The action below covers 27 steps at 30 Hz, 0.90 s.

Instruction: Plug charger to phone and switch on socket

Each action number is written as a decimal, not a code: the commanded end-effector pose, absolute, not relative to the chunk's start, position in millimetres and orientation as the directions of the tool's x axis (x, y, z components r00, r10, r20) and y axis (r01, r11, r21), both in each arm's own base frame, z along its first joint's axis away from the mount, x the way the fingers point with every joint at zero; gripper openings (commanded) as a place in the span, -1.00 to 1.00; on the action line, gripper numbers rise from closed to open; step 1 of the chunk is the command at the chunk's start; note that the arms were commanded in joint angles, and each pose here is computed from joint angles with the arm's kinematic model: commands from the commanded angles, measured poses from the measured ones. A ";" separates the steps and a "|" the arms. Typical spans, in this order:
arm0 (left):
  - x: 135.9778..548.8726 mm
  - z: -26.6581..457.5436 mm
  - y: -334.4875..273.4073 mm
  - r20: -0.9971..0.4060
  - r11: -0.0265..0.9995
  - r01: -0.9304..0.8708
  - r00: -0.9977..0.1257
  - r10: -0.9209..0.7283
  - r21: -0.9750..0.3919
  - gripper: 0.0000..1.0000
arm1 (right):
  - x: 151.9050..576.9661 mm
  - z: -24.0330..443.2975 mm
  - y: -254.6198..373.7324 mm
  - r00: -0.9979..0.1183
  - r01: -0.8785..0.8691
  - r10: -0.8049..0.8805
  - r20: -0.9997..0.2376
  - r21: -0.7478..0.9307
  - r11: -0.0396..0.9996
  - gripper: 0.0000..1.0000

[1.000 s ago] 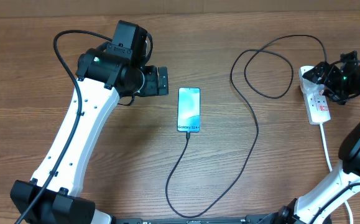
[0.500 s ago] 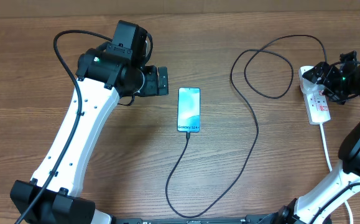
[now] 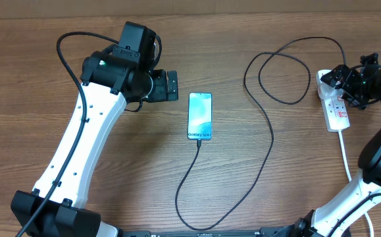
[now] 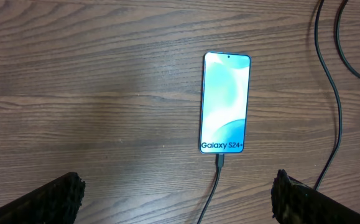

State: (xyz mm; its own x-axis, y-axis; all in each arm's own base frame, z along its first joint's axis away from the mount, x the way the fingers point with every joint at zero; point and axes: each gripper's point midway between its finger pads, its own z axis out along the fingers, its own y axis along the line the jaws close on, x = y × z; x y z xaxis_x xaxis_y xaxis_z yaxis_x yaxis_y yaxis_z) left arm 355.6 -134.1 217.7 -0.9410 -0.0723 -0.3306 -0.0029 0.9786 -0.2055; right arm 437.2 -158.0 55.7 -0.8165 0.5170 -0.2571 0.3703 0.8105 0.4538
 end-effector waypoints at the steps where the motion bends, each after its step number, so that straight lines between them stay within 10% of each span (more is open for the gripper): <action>1: 356.7 216.9 -133.4 -0.336 0.982 0.016 -0.941 -0.049 -0.188 0.99 | 435.2 44.9 -155.3 -0.825 0.373 0.513 -0.235 0.455 0.808 1.00; 27: 356.7 216.9 -133.4 -0.336 0.982 0.016 -0.941 -0.049 -0.188 0.99 | 436.7 18.3 -114.5 -0.876 0.346 0.459 -0.146 0.473 0.810 0.98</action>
State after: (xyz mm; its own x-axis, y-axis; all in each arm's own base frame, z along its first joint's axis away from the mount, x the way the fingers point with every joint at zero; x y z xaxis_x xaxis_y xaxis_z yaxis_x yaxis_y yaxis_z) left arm 355.5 -134.1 217.6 -0.9411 -0.0722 -0.3302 -0.0030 0.9787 -0.2054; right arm 441.6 -146.9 44.8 -0.8443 0.4778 -0.2429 0.3485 0.8336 0.4285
